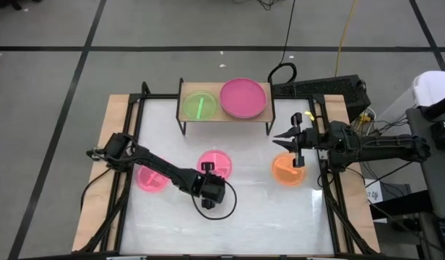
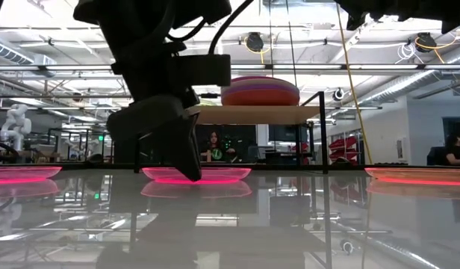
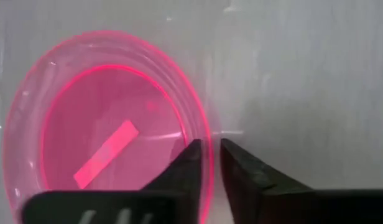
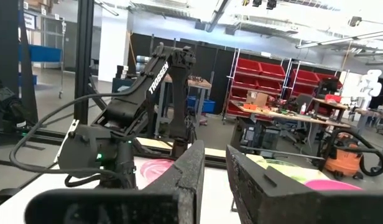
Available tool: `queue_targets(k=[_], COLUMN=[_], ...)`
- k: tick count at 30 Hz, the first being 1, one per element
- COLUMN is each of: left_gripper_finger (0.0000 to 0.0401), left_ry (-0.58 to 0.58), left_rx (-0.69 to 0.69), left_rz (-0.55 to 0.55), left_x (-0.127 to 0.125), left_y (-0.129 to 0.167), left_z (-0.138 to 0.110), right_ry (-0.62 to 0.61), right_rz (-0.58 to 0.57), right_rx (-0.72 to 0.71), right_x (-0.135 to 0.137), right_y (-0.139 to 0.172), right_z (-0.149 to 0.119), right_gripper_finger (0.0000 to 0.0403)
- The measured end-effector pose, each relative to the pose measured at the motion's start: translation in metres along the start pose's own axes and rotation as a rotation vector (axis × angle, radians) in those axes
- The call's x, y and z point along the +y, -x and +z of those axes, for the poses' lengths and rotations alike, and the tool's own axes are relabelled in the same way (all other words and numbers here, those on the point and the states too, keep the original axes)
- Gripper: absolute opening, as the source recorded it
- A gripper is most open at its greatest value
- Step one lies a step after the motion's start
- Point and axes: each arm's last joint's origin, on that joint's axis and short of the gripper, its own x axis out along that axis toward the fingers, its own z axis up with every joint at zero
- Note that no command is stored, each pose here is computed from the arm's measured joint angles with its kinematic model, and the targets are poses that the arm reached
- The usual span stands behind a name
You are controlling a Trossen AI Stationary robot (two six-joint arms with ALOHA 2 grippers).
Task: Place and stack plates onto a shelf
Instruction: Stack the pink transparent plate on top of the green transparent plate on the shelf
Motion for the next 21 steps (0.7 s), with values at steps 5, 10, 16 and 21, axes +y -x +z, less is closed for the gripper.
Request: queue_targets(k=[5,10,16,21], left_gripper_finger=[0.0008,0.0006,0.0005,0.0004], left_ry=[0.013,-0.027,-0.091,-0.167], left_rx=[0.002,-0.017,-0.036,0.007], left_rz=[-0.002,0.021,0.145,0.289], left_x=[-0.002,-0.001,0.009,0.023], left_y=[0.0,0.011,0.051,0.091], left_z=[-0.001,0.003,0.033,0.053], right_ry=[-0.002,0.001,0.0,0.0], right_rz=[0.0,-0.001,-0.002,-0.001], right_rx=[0.0,-0.002,-0.002,0.006], right_x=[0.0,0.0,0.0,0.0], right_y=[0.0,0.0,0.0,0.0], right_z=[0.0,0.0,0.0,0.0], right_gripper_finger=[0.005,0.005,0.005,0.005])
